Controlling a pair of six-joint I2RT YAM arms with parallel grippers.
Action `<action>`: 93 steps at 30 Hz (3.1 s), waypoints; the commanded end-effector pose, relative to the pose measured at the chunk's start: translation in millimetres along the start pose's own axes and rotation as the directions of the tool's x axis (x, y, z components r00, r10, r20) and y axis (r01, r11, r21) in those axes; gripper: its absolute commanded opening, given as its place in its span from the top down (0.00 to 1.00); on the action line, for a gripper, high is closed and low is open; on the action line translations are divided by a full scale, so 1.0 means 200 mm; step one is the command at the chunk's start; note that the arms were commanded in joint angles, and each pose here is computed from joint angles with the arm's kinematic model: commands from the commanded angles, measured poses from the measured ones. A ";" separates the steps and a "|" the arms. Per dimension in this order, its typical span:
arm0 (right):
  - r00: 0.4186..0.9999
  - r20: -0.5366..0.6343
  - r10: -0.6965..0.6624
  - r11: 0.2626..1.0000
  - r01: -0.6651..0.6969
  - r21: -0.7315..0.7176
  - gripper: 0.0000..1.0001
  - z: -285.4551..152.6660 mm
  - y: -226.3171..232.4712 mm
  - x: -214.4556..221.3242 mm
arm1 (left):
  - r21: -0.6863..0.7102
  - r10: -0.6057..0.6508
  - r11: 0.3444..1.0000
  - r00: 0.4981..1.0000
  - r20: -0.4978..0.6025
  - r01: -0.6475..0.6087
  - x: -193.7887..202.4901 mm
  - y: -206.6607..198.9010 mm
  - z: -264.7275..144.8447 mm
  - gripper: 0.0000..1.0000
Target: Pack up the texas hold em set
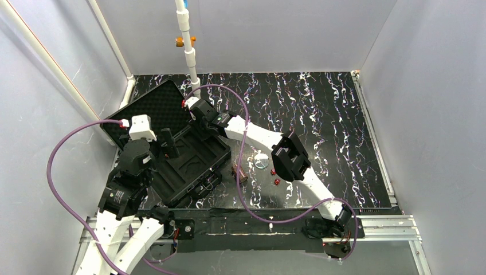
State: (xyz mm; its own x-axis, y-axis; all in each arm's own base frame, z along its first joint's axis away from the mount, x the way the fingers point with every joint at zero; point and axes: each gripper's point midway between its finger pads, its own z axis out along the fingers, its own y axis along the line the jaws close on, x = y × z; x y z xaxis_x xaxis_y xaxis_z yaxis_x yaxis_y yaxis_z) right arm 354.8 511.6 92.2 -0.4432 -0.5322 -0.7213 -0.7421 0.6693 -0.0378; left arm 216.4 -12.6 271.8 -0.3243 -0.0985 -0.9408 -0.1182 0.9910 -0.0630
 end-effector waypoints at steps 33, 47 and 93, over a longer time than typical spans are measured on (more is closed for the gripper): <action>0.995 0.072 0.075 0.997 -0.074 -0.022 0.84 -0.22 -0.02 -0.03 | -0.018 0.009 1.000 1.000 -0.012 -0.009 0.02 0.01 0.01 0.07; 0.995 0.057 0.082 0.996 -0.080 -0.036 0.83 -0.10 0.01 -0.01 | -0.019 0.013 1.000 1.000 -0.017 -0.013 0.03 0.01 0.02 0.06; 0.849 0.348 0.397 0.824 -0.497 0.273 0.02 -1.26 -0.89 0.09 | 0.577 0.303 0.817 0.854 -0.422 -0.005 0.45 -0.88 0.19 0.04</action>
State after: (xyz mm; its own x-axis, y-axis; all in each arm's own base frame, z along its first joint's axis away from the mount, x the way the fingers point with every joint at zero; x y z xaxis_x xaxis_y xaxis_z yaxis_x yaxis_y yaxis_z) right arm 358.7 272.6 226.1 -0.5430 -0.1436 -0.8274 -0.3307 0.9422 0.0534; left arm 243.4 -167.9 169.6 -0.7403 0.1178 -0.6619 0.3766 0.8882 -0.2631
